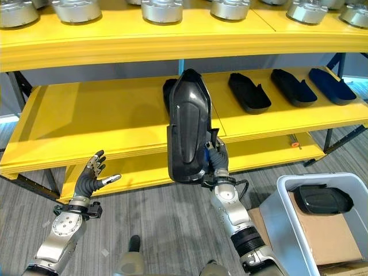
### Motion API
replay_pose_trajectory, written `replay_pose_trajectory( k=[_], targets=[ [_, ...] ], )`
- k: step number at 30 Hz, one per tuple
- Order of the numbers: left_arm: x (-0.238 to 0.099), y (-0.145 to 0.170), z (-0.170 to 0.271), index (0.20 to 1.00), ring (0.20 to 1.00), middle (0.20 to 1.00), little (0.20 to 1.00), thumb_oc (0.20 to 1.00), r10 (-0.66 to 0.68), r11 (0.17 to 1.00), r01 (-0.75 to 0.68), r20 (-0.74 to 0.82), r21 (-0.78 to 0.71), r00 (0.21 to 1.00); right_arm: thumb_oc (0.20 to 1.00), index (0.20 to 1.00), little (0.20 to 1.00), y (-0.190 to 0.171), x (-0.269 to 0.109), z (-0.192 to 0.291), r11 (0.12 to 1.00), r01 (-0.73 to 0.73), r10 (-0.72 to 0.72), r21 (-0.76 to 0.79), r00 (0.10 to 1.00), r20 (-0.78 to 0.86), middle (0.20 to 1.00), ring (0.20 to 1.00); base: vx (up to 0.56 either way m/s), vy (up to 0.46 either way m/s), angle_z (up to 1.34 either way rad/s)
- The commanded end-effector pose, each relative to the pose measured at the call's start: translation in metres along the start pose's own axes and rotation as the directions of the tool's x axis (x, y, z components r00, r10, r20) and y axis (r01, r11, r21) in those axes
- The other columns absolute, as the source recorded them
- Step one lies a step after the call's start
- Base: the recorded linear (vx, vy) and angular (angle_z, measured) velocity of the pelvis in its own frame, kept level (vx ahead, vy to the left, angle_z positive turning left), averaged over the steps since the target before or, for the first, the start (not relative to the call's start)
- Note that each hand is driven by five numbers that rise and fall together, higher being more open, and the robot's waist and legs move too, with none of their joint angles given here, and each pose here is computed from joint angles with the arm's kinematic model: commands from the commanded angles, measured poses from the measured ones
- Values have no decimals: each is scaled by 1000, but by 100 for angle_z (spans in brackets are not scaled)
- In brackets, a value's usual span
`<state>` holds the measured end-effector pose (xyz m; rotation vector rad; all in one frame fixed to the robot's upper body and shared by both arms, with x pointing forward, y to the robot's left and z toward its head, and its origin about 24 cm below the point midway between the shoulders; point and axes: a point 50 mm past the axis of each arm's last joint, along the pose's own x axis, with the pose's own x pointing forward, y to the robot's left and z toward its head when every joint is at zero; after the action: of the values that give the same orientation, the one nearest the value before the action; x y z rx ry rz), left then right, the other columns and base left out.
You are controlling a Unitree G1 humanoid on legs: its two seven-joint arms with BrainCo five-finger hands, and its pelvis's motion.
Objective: Move parts from the plastic box to the shelf.
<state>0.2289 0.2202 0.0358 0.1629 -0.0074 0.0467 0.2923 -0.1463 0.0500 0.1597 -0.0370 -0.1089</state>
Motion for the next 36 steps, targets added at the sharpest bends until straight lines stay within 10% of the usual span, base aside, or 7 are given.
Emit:
replay_pose_trajectory(
  k=[1, 19, 36],
  targets=[
    [2, 0, 24, 1000, 1000, 1000, 1000, 1000, -36, 999, 34, 122, 19, 992, 200, 200, 200, -2, 0, 32, 999, -16, 10, 32, 984, 178, 200, 200, 82, 178, 65],
    [3, 12, 26, 1000, 1000, 1000, 1000, 1000, 15, 998, -23, 141, 56, 990, 200, 200, 200, 27, 7, 34, 993, -114, 108, 24, 978, 176, 200, 200, 88, 220, 24],
    [-3, 6, 17, 1000, 1000, 1000, 1000, 1000, 12, 1000, -10, 97, -17, 995, 200, 200, 200, 17, 8, 39, 989, -142, 147, -38, 972, 183, 200, 200, 128, -217, 21]
  ],
)
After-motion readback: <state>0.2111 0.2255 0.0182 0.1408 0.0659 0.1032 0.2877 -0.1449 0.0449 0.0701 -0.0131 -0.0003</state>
